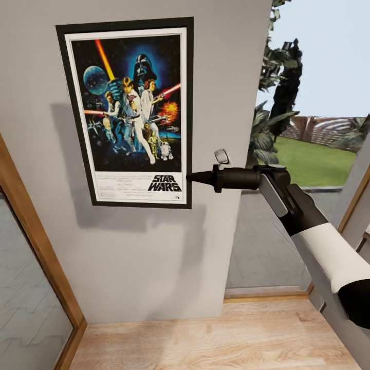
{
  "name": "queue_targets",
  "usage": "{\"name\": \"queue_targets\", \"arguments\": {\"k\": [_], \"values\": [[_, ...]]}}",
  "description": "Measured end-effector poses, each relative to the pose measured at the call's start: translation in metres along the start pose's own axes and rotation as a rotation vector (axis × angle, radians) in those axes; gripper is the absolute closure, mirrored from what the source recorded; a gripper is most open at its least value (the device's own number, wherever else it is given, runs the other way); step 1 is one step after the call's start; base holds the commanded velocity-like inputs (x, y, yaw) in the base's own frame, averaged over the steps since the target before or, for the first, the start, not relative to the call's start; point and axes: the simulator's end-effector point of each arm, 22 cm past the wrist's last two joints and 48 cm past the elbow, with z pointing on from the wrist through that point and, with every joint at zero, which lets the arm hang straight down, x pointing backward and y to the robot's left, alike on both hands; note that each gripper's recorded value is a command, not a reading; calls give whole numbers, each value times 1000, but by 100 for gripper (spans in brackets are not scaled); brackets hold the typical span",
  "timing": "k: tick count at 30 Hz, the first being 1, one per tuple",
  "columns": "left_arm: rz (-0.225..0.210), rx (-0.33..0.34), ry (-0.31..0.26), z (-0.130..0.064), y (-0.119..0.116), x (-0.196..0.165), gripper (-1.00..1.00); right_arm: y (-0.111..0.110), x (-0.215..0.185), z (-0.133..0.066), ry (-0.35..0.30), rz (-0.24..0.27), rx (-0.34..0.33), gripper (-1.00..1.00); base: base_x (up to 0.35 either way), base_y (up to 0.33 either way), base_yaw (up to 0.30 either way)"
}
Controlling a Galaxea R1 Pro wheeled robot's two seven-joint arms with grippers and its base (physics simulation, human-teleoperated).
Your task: Pick up the poster from the kitchen countertop and hang it on one of the wall nails in the kitchen.
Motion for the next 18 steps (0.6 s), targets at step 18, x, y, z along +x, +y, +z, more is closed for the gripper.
{"name": "queue_targets", "arguments": {"k": [18], "values": [[0, 0, 0, 0, 0, 0, -100, 0, 0, 0, 0, 0, 1, 100, 328, 0, 0]]}}
